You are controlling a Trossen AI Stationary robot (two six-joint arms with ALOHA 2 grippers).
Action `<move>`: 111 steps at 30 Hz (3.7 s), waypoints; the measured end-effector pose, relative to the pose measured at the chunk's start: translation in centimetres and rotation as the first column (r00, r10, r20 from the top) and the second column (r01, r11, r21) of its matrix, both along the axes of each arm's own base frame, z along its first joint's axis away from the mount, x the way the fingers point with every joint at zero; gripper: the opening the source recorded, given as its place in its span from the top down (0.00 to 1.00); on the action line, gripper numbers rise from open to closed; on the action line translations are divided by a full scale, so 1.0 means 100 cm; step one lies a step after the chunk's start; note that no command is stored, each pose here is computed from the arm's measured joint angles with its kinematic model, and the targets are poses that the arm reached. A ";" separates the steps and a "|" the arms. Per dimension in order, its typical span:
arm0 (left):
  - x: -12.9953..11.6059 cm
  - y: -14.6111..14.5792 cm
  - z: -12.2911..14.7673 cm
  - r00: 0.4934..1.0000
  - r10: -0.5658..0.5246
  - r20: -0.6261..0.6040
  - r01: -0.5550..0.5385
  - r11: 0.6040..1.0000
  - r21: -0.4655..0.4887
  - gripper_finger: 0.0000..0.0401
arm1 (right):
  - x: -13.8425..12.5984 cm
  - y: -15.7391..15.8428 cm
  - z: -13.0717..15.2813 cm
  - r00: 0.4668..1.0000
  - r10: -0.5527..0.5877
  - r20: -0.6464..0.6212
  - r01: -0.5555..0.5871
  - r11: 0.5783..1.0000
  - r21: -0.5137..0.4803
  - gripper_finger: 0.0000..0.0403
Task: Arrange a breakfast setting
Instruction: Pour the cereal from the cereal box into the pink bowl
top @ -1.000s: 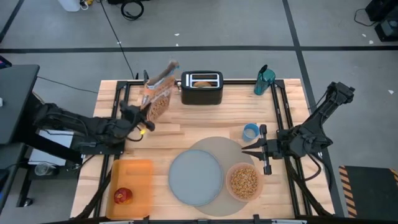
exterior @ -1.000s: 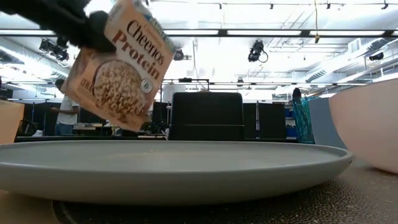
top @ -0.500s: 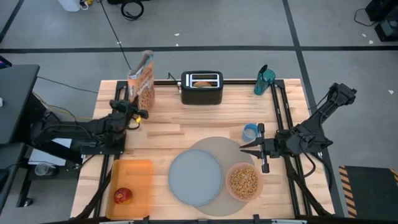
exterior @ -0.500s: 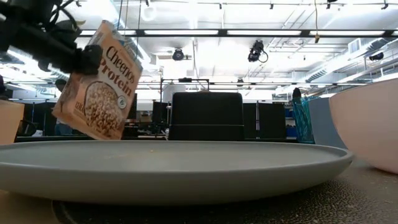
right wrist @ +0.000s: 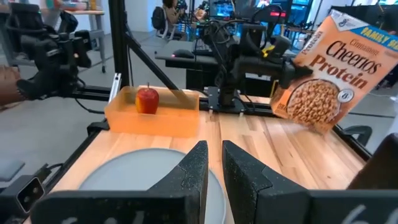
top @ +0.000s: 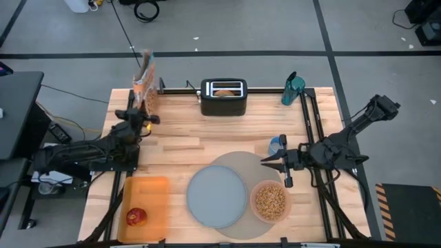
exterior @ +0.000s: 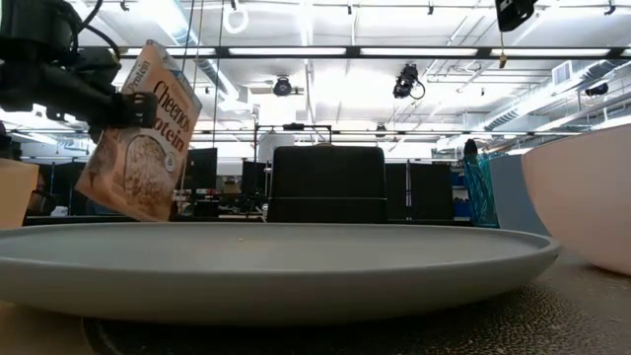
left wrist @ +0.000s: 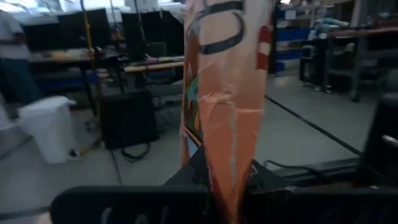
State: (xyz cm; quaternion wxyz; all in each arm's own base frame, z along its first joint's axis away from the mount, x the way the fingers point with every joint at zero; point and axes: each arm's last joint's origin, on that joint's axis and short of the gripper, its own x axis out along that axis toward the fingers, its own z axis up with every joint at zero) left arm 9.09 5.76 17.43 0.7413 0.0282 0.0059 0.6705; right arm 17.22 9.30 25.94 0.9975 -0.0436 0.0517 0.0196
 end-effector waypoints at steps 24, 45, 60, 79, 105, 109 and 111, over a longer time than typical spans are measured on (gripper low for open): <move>-0.016 0.026 -0.011 0.997 0.062 0.053 -0.059 0.996 -0.069 0.96 | 0.003 -0.004 -0.001 0.998 0.053 0.045 -0.054 0.998 0.021 0.87; -0.012 0.025 -0.009 0.895 -0.009 0.446 0.056 0.994 -0.093 0.96 | 0.003 -0.003 0.000 0.996 0.076 0.052 -0.077 0.997 0.019 0.87; -0.010 0.019 -0.012 0.971 0.041 0.234 -0.021 0.996 -0.089 0.96 | 0.003 -0.003 0.000 0.995 0.079 0.057 -0.081 0.996 0.027 0.87; -0.014 0.023 -0.015 0.988 0.085 0.128 -0.072 0.992 -0.102 0.94 | 0.003 -0.003 0.000 0.995 0.080 0.057 -0.081 0.997 0.018 0.87; -0.008 0.017 0.050 0.999 -0.007 -0.047 0.002 0.994 -0.110 0.30 | 0.003 -0.003 0.001 0.995 0.070 0.064 -0.075 0.994 0.079 0.87; -0.010 0.014 0.061 0.993 -0.028 -0.116 0.012 0.990 -0.137 0.34 | 0.003 -0.003 0.002 0.995 0.069 0.066 -0.074 0.994 0.080 0.87; -0.013 0.012 0.068 0.989 -0.033 -0.141 0.011 0.988 -0.152 0.37 | 0.003 -0.003 0.002 0.995 0.069 0.070 -0.074 0.994 0.082 0.87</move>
